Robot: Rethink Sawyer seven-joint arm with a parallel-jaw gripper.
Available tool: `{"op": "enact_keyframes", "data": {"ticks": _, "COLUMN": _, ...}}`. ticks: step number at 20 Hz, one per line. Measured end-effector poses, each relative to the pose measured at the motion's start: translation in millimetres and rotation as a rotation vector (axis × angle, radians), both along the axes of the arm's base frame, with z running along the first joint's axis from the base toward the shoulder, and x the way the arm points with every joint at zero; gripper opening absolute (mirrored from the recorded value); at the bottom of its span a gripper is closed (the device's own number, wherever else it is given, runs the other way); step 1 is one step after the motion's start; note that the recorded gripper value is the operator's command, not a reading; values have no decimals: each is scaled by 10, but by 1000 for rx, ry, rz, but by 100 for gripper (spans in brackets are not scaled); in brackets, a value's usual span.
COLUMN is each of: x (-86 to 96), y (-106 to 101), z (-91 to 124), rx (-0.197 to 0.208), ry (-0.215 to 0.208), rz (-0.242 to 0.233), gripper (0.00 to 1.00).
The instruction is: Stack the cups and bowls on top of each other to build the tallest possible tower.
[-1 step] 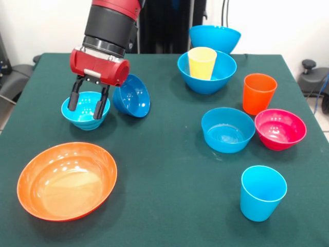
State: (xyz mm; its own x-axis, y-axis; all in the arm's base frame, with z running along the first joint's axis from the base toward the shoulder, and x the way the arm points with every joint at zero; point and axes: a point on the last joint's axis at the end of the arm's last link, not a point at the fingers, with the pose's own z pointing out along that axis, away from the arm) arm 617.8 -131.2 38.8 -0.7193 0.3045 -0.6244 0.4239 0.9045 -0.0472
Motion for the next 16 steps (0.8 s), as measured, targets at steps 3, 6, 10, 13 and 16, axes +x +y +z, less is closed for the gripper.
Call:
{"op": "enact_keyframes", "data": {"ticks": 3, "x": 0, "y": 4, "z": 0, "rx": 0, "ry": 0, "rz": 1, "gripper": 100}}
{"op": "enact_keyframes", "data": {"ticks": 6, "x": -3, "y": 36, "z": 20, "rx": 1, "ry": -1, "rz": 4, "gripper": 100}}
{"op": "enact_keyframes", "data": {"ticks": 10, "x": -58, "y": 80, "z": 139, "rx": 7, "ry": -6, "rz": 0, "gripper": 100}}
{"op": "enact_keyframes", "data": {"ticks": 13, "x": -152, "y": 126, "z": 282, "rx": 12, "ry": -9, "rz": -1, "gripper": 100}}
{"op": "enact_keyframes", "data": {"ticks": 16, "x": -290, "y": 176, "z": 442, "rx": 17, "ry": -9, "rz": -4, "gripper": 100}}
